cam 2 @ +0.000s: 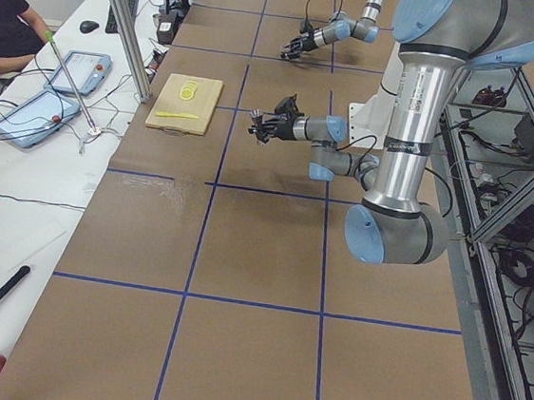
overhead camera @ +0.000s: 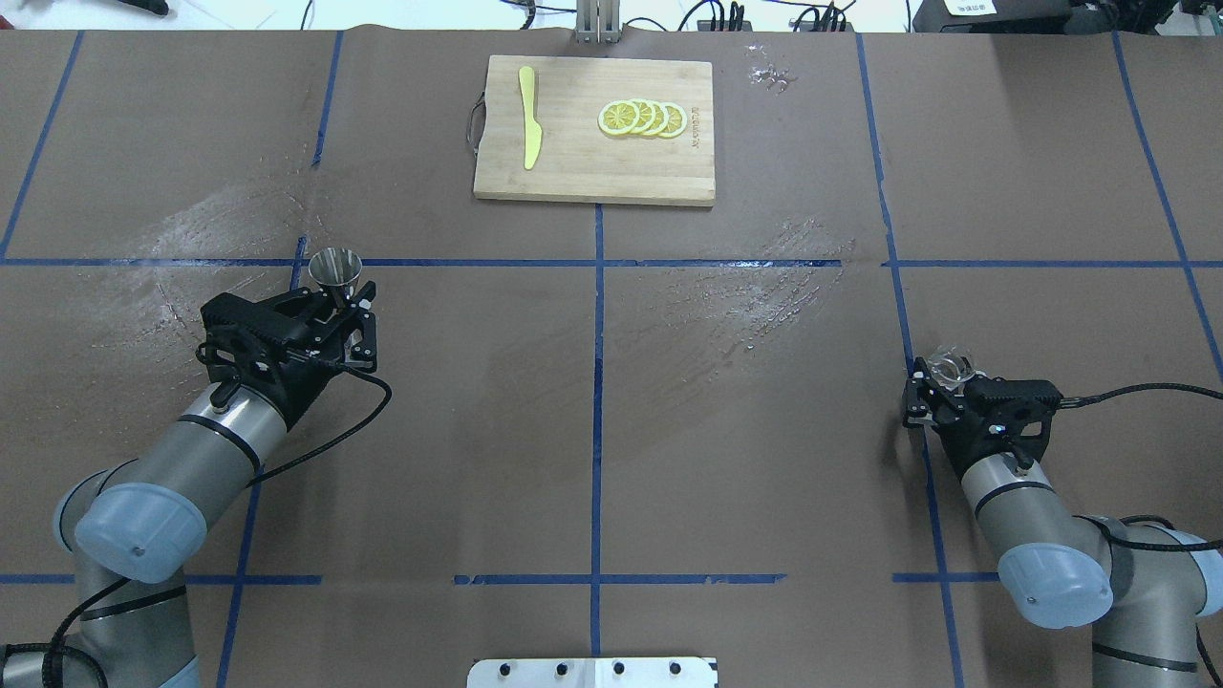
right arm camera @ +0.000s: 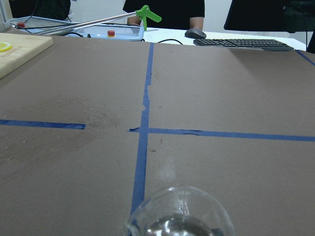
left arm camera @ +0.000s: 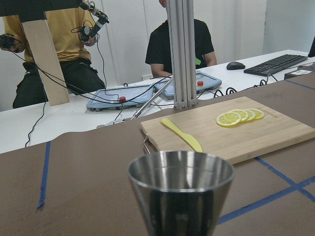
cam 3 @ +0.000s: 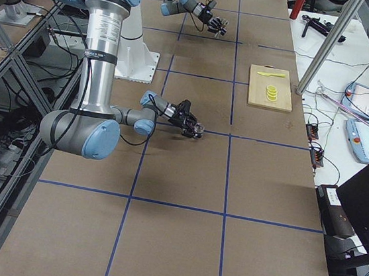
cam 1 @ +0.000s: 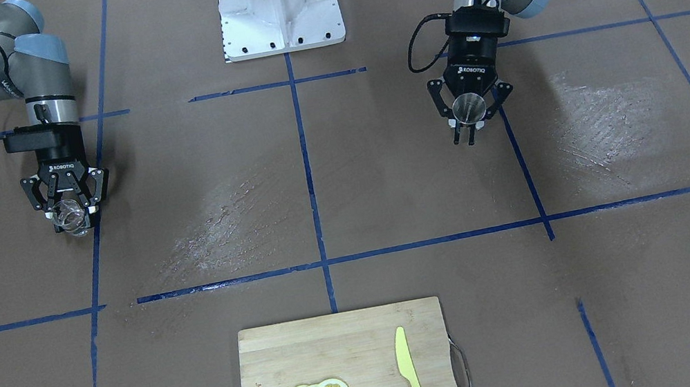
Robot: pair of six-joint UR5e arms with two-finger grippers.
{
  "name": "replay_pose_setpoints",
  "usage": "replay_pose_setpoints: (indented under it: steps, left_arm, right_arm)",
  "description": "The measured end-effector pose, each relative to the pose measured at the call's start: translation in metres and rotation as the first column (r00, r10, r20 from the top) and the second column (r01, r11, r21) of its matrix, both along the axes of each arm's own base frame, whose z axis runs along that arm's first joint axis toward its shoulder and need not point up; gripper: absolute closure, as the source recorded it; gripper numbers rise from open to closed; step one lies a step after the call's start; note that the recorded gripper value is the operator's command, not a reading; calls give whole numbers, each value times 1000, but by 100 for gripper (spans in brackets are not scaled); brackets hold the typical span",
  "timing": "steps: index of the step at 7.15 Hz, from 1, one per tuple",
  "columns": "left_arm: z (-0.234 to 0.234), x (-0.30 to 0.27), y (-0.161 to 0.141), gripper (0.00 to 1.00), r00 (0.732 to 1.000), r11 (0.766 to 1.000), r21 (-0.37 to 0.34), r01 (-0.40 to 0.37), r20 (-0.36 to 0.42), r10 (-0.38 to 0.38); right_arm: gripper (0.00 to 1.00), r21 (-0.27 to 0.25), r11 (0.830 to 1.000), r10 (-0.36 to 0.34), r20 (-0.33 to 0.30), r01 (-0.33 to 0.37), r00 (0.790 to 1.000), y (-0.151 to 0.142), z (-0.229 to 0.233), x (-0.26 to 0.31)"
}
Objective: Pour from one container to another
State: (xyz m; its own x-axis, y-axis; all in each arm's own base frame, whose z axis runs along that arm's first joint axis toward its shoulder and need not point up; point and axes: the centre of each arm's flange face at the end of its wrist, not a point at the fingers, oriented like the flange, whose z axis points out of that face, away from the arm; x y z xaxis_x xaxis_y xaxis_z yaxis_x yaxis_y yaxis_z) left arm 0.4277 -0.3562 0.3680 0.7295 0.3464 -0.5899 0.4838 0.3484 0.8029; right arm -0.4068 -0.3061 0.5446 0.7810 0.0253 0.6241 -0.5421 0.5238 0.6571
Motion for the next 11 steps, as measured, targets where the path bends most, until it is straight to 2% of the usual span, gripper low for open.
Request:
replay_pose_setpoints:
  steps: [1, 4, 5, 6, 7, 8, 11]
  left_arm:
    - [-4, 1, 0, 100, 1000, 1000, 3, 0, -8, 0]
    - [-20, 7, 0, 100, 999, 1000, 12, -10, -35, 10]
    - [-32, 22, -2, 100, 998, 999, 18, -35, -53, 36]
    - [-49, 41, -3, 100, 993, 996, 26, -88, -76, 90]
    - [-63, 55, -1, 100, 985, 988, 42, -147, -84, 150]
    - [-77, 65, 2, 100, 975, 975, 78, -207, -60, 212]
    - [-105, 77, 6, 100, 933, 920, 171, -352, -8, 359]
  right_arm:
    - [100, 5, 1000, -3, 11, 3, 1000, 0, -8, 1]
    - [100, 43, 997, -71, 38, 69, 997, -3, -68, 17]
    - [100, 63, 994, -91, 46, 88, 995, -5, -90, 23]
    - [100, 93, 989, -119, 23, 116, 993, -6, -109, 27]
    - [100, 129, 982, -139, -17, 140, 990, -8, -127, 31]
    - [100, 166, 973, -154, -54, 160, 987, -12, -150, 35]
    - [100, 238, 938, -238, -79, 250, 968, -20, -219, 19]
